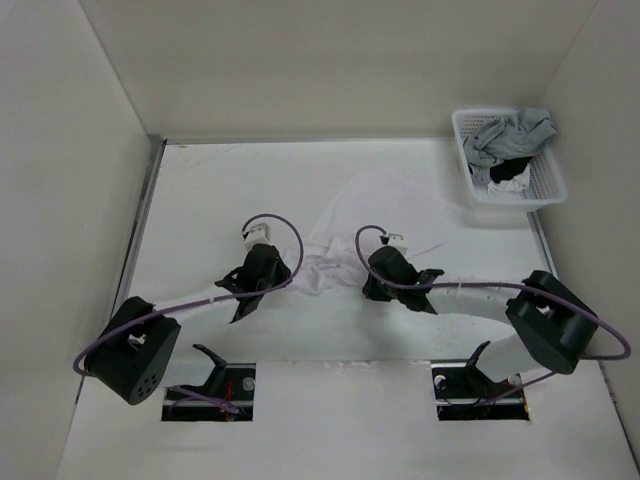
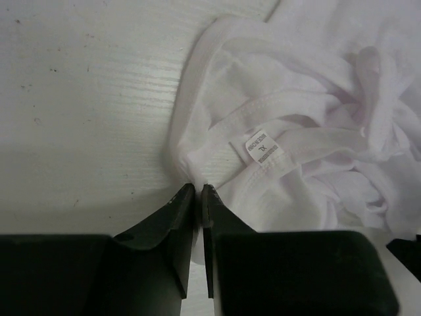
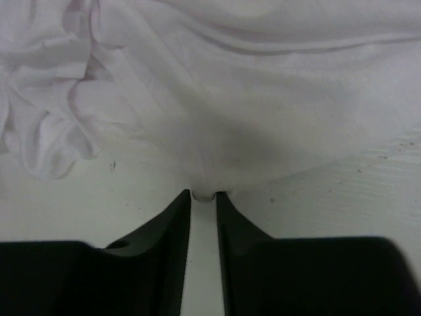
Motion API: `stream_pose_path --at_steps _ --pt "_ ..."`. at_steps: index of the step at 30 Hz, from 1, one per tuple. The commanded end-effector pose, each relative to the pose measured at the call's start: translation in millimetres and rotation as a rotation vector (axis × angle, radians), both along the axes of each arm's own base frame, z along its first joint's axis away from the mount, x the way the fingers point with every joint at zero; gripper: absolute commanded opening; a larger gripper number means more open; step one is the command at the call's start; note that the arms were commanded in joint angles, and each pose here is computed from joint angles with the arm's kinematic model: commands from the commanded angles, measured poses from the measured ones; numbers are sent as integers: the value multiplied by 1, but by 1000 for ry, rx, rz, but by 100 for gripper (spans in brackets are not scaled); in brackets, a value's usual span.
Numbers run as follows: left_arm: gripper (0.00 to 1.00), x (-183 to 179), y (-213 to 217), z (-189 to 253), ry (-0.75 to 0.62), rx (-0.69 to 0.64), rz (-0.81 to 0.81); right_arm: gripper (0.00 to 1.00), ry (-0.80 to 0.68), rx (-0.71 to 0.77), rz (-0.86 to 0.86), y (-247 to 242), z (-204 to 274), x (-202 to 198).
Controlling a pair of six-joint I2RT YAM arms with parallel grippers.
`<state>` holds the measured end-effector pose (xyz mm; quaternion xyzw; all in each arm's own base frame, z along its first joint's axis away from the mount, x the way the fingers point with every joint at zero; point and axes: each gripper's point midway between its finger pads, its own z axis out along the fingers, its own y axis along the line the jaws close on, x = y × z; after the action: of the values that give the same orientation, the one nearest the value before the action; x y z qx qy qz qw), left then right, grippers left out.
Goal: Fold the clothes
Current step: Flatten the tank top out
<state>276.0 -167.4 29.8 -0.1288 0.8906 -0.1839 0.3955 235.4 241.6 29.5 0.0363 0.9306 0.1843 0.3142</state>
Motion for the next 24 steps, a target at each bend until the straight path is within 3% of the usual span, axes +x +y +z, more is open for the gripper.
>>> stream_pose_path --at_steps 1,3,6,14,20,24 --pt "5 22 -18 55 -148 -87 -18 16 -22 79 16 26 18 12" --pt "1 24 -23 86 -203 -149 -26 7 -115 80 -19 22 44 22" --pt "0 19 -24 171 -365 -265 -32 4 -275 101 -5 19 109 16" --pt "0 -46 28 382 -768 -425 12 3 -565 355 136 -4 302 -67" --pt "0 -93 67 491 -978 -492 27 3 -728 535 230 -30 425 -113" --pt "1 -106 95 536 -1084 -489 99 3 -780 580 251 -26 455 -116"
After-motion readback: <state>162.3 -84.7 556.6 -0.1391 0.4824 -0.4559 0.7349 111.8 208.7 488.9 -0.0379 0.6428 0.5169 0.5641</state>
